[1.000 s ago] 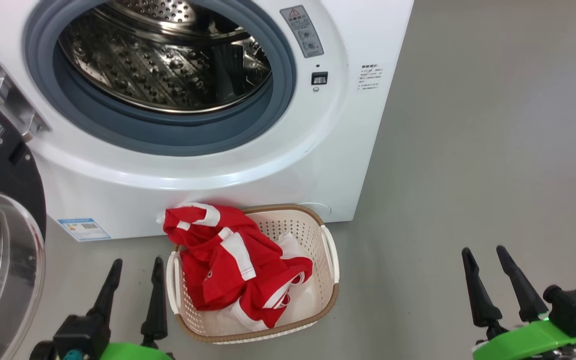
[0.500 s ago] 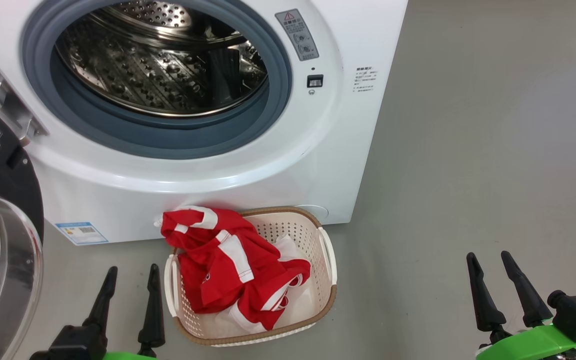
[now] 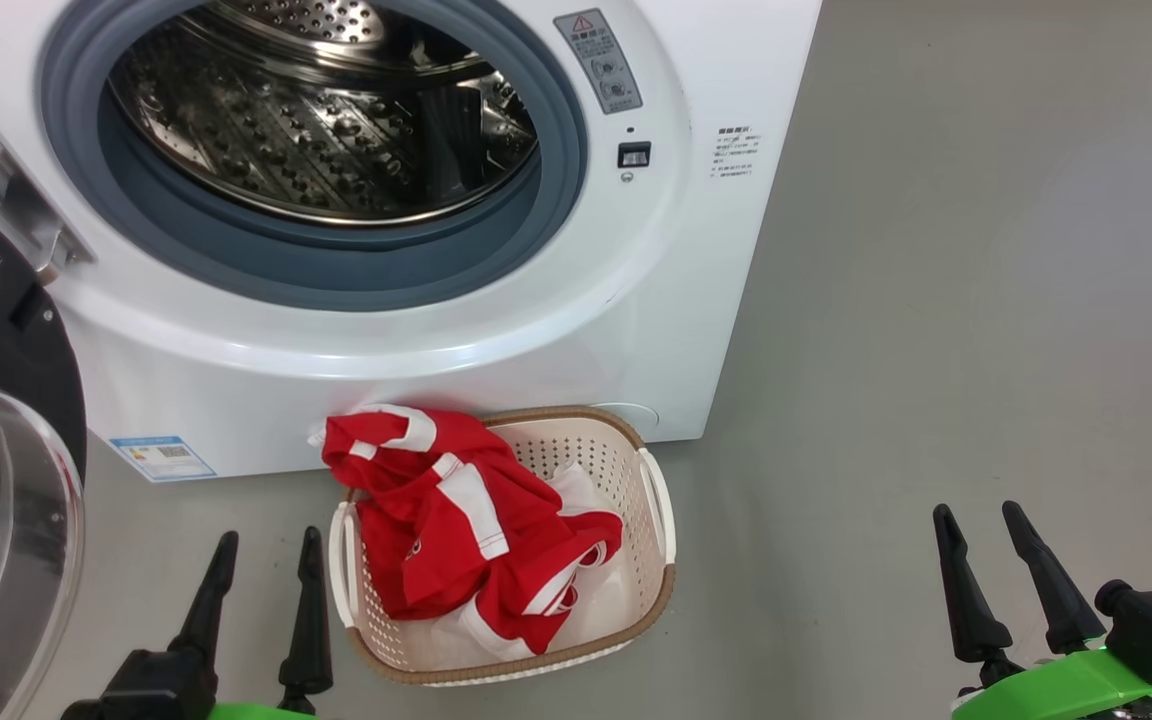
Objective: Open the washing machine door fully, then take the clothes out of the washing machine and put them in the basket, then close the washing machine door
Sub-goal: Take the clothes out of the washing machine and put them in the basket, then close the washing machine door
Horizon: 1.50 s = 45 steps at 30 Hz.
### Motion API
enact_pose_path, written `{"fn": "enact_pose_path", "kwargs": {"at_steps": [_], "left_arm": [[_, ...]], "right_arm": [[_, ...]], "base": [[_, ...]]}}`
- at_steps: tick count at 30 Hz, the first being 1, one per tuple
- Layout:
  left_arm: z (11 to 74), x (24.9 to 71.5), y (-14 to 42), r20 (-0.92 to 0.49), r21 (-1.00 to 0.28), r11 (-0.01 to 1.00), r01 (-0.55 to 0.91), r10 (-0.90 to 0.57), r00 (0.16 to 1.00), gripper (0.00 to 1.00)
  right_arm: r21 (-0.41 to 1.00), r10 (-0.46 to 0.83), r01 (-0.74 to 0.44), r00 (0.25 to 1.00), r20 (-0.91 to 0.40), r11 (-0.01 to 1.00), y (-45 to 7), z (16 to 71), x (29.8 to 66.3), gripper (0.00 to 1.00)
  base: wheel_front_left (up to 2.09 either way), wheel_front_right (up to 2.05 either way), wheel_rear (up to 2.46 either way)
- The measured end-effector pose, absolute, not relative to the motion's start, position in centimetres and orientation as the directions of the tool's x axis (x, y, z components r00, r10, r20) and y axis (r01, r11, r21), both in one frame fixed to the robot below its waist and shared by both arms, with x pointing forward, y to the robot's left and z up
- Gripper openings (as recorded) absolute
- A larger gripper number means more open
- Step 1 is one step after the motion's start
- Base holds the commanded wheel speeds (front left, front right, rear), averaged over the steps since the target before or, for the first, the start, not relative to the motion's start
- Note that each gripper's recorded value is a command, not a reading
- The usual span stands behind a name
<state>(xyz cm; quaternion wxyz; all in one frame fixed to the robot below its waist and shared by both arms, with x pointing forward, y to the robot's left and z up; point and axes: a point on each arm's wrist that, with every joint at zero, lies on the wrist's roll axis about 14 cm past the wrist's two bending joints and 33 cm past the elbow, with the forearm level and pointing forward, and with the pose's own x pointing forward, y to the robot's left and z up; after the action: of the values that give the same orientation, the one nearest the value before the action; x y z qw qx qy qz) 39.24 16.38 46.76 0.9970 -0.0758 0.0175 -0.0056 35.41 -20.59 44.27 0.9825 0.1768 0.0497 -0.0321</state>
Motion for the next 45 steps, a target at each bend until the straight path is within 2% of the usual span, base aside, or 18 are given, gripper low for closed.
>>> {"fn": "enact_pose_path", "kwargs": {"at_steps": [11, 29, 45], "left_arm": [[46.49, 39.44, 16.18, -0.042, -0.149, 0.989, 0.009, -0.015, 0.999, 1.0], [46.47, 39.31, 16.23, -0.043, -0.145, 0.989, 0.005, -0.011, 0.999, 1.0], [46.48, 39.23, 16.1, -0.043, -0.145, 0.989, 0.009, -0.015, 0.999, 1.0]], "right_arm": [[0.338, -0.043, 0.081, 0.992, -0.118, 0.938, -20.57, 43.99, 35.54, 1.0], [0.339, -0.035, 0.074, 0.992, -0.118, 0.938, -20.31, 43.96, 35.72, 1.0], [0.338, -0.03, 0.069, 0.993, -0.117, 0.939, -20.21, 43.97, 35.8, 1.0]], "base": [[-0.32, 0.32, 0.0], [-1.3, 1.3, 0.0], [-0.11, 0.11, 0.0]]}}
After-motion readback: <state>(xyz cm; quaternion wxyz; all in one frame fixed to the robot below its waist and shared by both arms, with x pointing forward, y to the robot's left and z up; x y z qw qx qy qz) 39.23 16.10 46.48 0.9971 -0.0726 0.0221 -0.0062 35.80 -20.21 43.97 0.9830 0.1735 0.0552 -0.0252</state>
